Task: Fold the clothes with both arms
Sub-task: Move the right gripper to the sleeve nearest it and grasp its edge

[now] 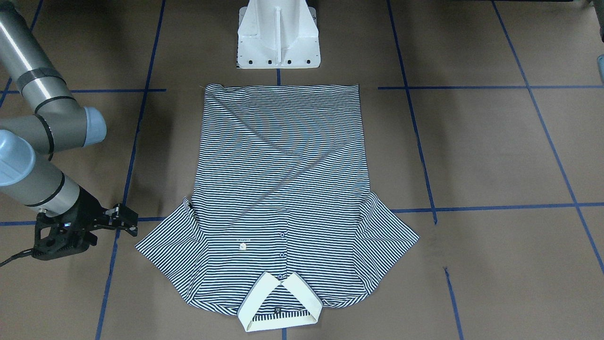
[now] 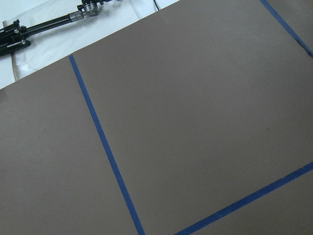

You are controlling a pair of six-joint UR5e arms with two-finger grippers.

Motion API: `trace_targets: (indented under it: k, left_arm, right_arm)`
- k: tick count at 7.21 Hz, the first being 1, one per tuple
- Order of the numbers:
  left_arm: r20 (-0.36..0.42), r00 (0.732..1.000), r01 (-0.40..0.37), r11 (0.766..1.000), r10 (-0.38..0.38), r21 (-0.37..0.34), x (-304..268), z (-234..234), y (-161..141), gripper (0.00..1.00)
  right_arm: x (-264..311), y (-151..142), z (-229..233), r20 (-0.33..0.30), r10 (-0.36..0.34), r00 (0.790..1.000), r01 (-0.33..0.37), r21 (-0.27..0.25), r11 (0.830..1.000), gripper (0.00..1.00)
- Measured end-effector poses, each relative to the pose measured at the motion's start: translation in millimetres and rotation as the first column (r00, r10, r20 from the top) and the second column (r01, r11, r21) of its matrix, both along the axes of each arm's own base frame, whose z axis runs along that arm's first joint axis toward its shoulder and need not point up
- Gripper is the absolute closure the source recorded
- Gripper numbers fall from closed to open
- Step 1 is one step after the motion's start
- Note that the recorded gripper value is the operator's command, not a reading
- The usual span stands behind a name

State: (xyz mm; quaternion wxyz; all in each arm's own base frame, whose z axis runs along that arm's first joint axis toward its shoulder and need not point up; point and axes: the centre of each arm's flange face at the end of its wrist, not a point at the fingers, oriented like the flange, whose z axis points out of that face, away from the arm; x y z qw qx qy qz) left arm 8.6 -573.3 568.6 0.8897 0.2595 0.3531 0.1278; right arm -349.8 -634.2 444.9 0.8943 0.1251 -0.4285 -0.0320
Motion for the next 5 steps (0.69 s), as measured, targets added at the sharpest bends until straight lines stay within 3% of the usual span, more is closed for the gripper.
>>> trace_targets:
  k: [2, 5]
  left_arm:
    - [-0.007, 1.0, 0.004, 1.0, -0.004, -0.004, 0.8, 0.0, -0.2, 0.0]
    - [-0.009, 1.0, 0.002, 1.0, -0.002, -0.003, 1.1, -0.5, -0.1, 0.0]
  right_arm:
    - [-35.9, 4.0, -7.3, -0.019, -0.002, 1.0, 0.003, 0.029, 1.0, 0.01]
    - [-58.3, 10.8, 0.4, -0.045, -0.014, 0.999, 0.015, 0.032, 0.999, 0.04]
